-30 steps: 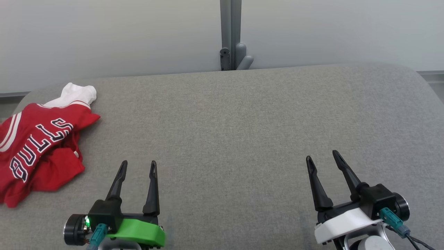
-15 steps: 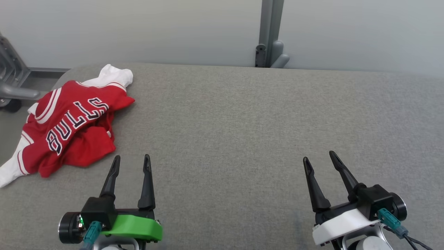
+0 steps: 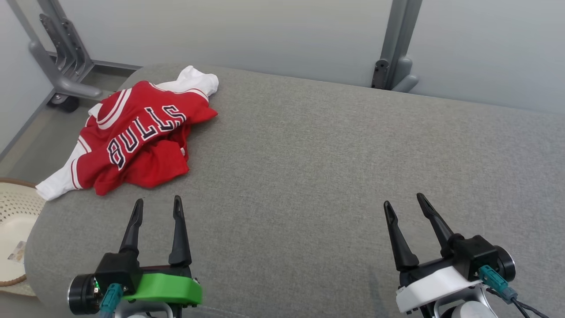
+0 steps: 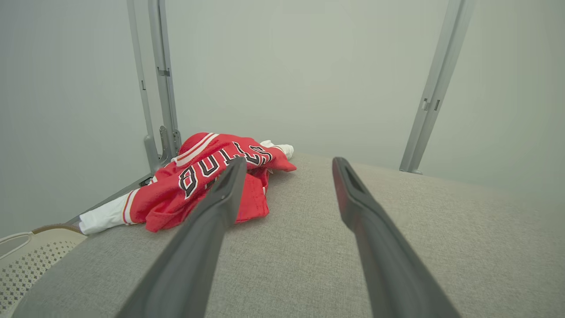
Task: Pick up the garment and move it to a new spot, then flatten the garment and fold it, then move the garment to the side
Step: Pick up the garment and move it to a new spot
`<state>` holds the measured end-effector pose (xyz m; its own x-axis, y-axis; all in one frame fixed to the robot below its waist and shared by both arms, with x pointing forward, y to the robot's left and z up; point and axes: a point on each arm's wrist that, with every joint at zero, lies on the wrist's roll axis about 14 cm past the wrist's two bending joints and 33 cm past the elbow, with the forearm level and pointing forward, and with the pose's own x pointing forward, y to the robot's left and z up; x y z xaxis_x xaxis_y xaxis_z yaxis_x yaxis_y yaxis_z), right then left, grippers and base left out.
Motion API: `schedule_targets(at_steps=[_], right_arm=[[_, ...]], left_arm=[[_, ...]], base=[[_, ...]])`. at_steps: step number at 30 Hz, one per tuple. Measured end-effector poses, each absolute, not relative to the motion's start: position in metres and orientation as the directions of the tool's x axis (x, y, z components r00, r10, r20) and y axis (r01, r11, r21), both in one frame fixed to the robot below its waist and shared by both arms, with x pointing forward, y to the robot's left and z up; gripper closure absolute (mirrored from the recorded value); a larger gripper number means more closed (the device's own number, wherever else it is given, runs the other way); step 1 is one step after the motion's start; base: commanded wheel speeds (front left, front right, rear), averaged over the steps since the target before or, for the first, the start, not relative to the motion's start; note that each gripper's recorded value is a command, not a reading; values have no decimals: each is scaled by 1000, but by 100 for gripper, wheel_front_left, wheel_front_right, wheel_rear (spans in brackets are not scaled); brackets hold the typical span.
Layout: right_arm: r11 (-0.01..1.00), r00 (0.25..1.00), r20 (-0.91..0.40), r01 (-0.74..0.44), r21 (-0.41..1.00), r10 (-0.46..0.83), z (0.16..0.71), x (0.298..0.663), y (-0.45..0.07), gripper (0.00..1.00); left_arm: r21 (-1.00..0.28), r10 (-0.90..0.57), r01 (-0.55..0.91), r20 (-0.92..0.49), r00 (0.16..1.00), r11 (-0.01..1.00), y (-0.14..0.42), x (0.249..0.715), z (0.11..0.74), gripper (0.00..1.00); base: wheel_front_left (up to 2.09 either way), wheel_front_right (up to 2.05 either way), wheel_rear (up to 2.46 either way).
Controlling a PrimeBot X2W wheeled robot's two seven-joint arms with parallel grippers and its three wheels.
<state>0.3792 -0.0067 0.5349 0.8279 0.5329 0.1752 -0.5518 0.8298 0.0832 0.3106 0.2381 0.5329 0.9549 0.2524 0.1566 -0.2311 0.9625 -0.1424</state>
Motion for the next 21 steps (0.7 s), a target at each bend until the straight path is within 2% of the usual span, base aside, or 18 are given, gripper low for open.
schedule_targets(at_steps=[21], right_arm=[[784,785,159,-614,84,598,529,373,18,0]], left_arm=[[-150,348,-327,146,926,933,262,292,530,0]], base=[[0,0,0]])
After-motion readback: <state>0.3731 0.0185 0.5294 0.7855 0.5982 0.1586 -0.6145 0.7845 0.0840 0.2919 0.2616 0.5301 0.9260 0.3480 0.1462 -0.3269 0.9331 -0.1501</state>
